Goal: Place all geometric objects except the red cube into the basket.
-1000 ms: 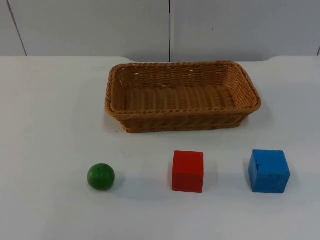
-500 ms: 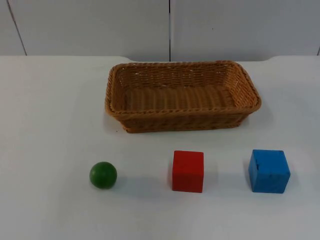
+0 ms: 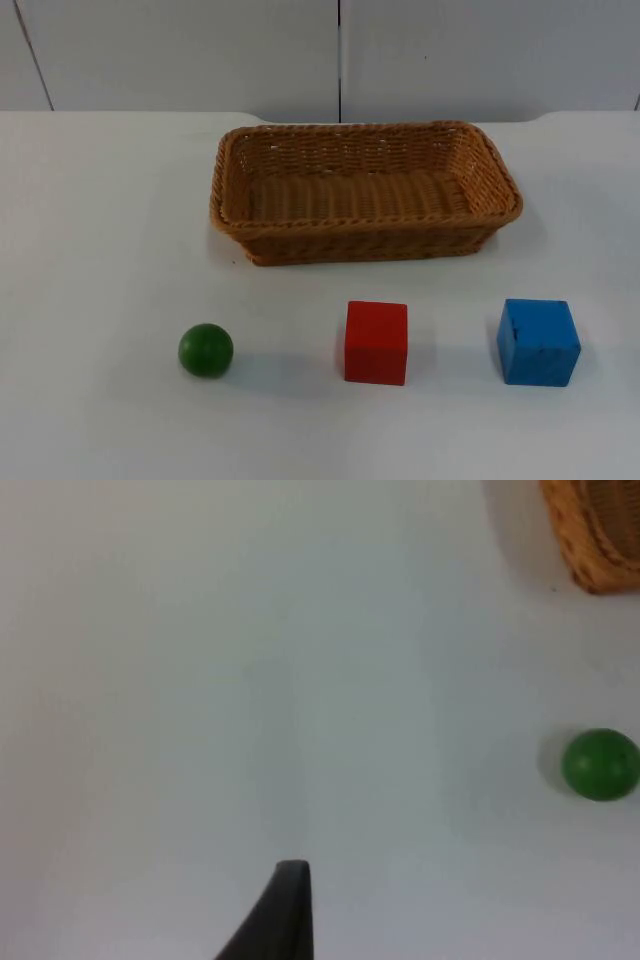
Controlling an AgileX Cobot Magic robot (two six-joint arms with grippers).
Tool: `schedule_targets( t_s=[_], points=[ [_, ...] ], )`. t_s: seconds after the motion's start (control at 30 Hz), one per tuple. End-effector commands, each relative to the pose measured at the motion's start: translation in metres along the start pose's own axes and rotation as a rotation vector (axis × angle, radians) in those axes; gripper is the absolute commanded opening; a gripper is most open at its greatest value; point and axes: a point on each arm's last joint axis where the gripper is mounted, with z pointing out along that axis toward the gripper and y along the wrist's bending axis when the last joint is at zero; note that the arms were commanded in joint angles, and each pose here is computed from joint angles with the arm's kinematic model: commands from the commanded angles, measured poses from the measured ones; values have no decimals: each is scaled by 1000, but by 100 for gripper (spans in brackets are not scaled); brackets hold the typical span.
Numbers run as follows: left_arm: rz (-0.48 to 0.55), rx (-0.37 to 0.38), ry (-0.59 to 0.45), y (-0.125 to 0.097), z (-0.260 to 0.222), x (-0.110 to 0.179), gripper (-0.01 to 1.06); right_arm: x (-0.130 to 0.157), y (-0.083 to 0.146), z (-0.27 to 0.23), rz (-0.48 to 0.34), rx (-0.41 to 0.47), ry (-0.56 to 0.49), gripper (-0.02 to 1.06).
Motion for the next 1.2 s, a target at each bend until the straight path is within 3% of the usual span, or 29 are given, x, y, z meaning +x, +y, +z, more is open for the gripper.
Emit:
schedule_targets(
  t_s=[0.0, 0.2, 0.27, 0.47, 0.67, 1.17],
  points=[
    [38, 54, 35, -2, 8, -8, 91, -2, -1, -1, -4, 4, -12, 105],
    [109, 127, 167, -15, 43, -21, 90, -2, -1, -1, -3, 4, -7, 105],
    [179, 151, 195, -33, 63, -28, 90, -2, -1, -1, -3, 4, -7, 105],
    [331, 101, 320, -71, 120, -30, 90, -1, -1, -1, -3, 3, -5, 105],
    [417, 106, 343, -103, 167, -28, 90, -1, -1, -1, -3, 3, 0, 105],
    [382, 98, 469, -106, 248, 4, 90, -1, -1, -1, -3, 3, -2, 105]
  ],
)
